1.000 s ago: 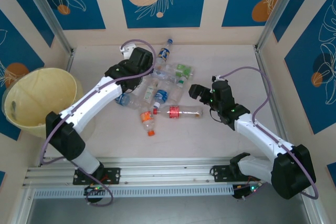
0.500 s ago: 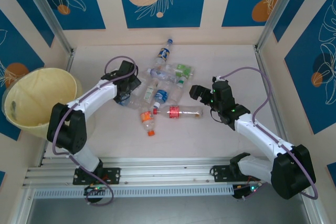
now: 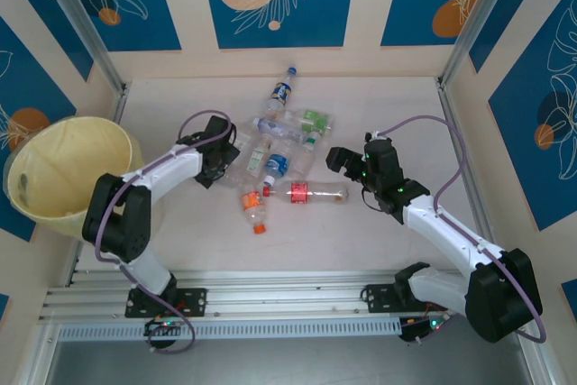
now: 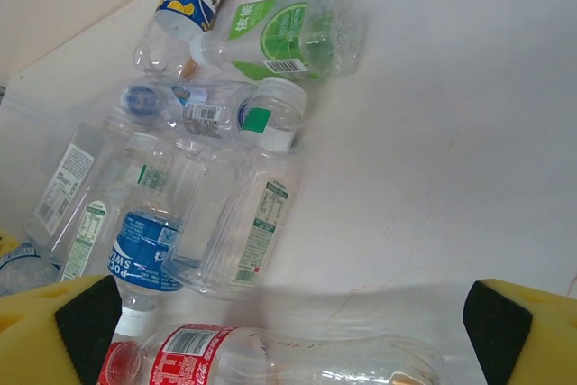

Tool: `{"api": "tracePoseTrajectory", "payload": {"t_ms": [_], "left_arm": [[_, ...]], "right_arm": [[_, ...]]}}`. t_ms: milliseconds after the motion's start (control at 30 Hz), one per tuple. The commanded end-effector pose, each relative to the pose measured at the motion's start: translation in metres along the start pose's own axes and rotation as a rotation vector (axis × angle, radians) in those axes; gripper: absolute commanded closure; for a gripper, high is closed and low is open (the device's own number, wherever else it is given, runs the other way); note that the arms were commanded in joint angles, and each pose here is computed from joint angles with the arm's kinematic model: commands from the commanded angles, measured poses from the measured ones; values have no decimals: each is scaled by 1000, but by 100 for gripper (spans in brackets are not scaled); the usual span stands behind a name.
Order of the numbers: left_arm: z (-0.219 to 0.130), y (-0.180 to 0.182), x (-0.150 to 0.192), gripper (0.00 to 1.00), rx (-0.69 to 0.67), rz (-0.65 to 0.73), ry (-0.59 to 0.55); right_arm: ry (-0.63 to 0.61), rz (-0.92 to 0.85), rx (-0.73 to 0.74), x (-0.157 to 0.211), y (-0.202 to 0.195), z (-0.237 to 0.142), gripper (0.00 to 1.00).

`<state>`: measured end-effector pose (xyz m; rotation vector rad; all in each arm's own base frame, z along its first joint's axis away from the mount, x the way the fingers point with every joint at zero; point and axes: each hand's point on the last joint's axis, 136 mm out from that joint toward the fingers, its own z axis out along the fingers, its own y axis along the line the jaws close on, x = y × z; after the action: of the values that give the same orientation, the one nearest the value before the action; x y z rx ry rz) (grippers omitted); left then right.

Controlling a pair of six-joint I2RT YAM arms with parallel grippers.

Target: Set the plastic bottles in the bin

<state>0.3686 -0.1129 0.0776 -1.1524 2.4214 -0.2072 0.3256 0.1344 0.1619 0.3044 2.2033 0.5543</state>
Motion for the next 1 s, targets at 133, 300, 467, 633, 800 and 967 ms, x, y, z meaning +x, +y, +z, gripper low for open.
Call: {"api": "tracePoseTrajectory", "payload": {"t_ms": [133, 300, 467, 633, 800, 967], "left_arm": [[24, 4, 8, 19, 53, -57, 19], [38, 10, 14, 22, 39, -57, 24], [41, 8, 12, 35, 80, -4, -3], [24, -3, 5, 45, 178, 89, -46], [-11, -27, 0, 50, 308, 250, -63], [-60, -53, -5, 51, 406, 441, -80]], "right_arm": [[-21, -7, 18, -7, -2, -4, 0], [-12, -7, 24, -6, -3, -5, 0], [-8, -4, 29, -4, -5, -6, 0], [-11, 4, 33, -4, -6, -6, 0], [-11, 12, 33, -4, -6, -4, 0], [-15, 13, 26, -4, -5, -4, 0]]}}
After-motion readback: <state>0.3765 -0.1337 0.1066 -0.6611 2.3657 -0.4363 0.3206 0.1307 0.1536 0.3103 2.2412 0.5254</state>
